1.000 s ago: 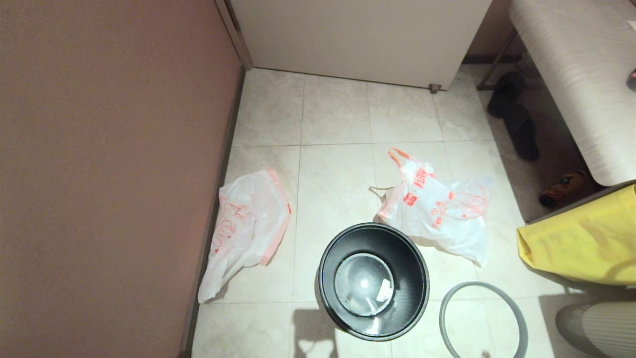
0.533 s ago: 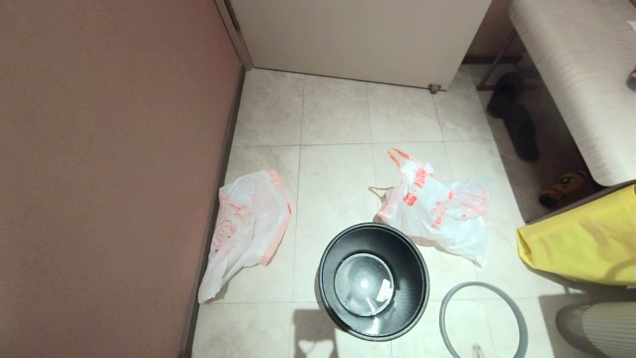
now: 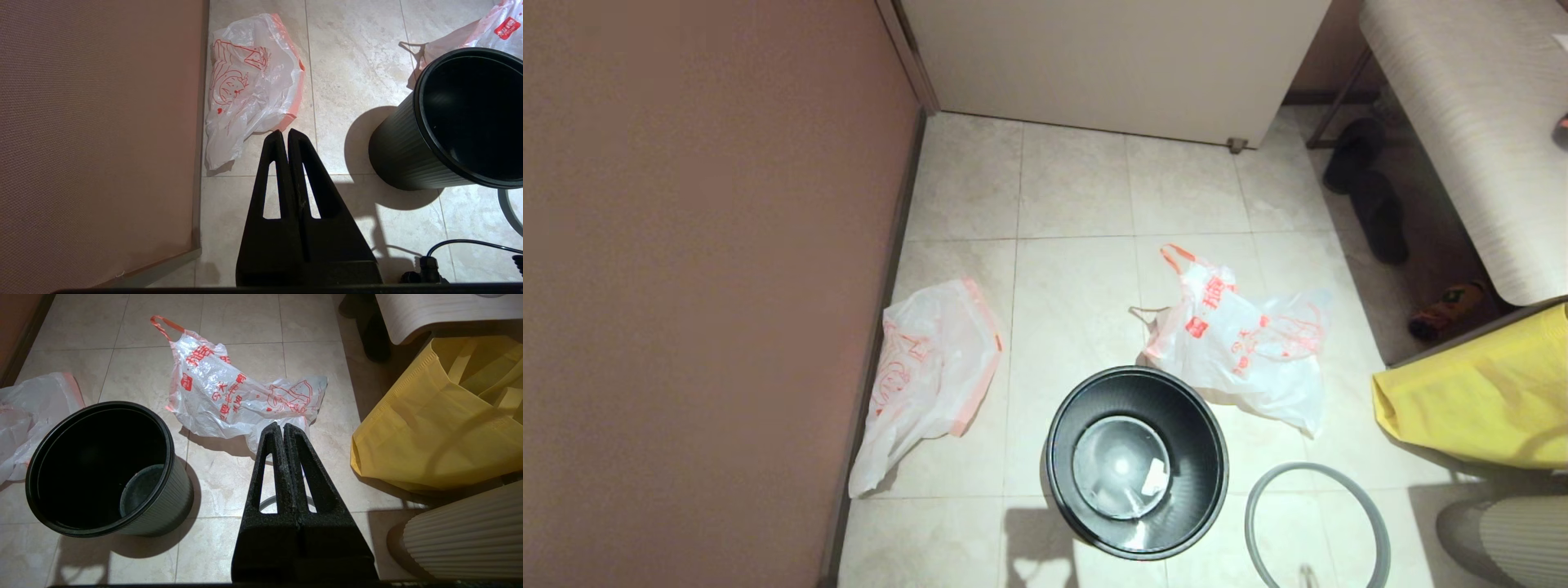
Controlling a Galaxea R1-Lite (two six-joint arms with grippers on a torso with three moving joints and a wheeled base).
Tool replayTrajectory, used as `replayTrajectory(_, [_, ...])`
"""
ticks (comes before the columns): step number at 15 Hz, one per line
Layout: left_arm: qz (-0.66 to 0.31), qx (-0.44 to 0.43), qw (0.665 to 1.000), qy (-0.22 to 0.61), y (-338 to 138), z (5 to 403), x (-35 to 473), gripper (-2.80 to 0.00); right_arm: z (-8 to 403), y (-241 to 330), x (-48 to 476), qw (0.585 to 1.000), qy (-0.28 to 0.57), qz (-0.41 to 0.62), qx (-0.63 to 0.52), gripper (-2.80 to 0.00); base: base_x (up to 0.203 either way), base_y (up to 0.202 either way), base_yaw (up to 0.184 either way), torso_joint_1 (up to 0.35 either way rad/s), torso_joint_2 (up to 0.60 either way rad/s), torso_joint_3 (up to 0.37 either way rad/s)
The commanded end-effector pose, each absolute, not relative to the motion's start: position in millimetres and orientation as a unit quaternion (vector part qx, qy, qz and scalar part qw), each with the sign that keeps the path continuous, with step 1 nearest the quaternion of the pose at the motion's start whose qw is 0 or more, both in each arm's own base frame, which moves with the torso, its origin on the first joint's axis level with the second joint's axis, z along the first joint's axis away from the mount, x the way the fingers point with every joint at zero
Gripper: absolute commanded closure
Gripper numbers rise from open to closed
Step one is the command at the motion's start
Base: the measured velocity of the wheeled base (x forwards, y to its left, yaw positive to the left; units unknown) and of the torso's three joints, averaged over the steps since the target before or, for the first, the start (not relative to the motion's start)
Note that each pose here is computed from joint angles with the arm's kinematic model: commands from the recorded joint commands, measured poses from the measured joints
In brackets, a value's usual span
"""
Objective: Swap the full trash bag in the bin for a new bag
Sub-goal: Pick up a new trash bag
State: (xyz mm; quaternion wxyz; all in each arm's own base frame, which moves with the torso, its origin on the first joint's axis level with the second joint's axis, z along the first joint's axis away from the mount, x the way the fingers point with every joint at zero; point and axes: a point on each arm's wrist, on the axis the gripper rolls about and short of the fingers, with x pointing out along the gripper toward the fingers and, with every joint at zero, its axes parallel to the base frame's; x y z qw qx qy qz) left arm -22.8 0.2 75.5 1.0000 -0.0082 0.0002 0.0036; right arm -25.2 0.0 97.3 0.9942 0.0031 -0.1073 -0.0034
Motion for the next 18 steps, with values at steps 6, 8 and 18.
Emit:
replayTrajectory(6, [0.004, -0.008, 1.000, 0.000, 0.2, 75.5, -22.8, 0.00, 97.5, 0.0, -25.0, 0.994, -0.107, -0.003, 0.003, 0.00, 0.000, 0.000, 0.000, 0.000, 0.00, 0.000])
replayTrajectory(8, [0.004, -0.008, 1.000, 0.000, 0.2, 75.5, -22.8, 0.00, 97.5, 0.0, -25.0, 0.994, -0.107, -0.003, 0.003, 0.00, 0.000, 0.000, 0.000, 0.000, 0.00, 0.000])
replayTrajectory(18, [0.004, 0.001, 1.000, -0.007, 0.2, 80.7, -23.6, 0.00, 97.5, 0.0, -25.0, 0.994, -0.107, -0.003, 0.003, 0.00, 0.000, 0.000, 0.000, 0.000, 0.00, 0.000])
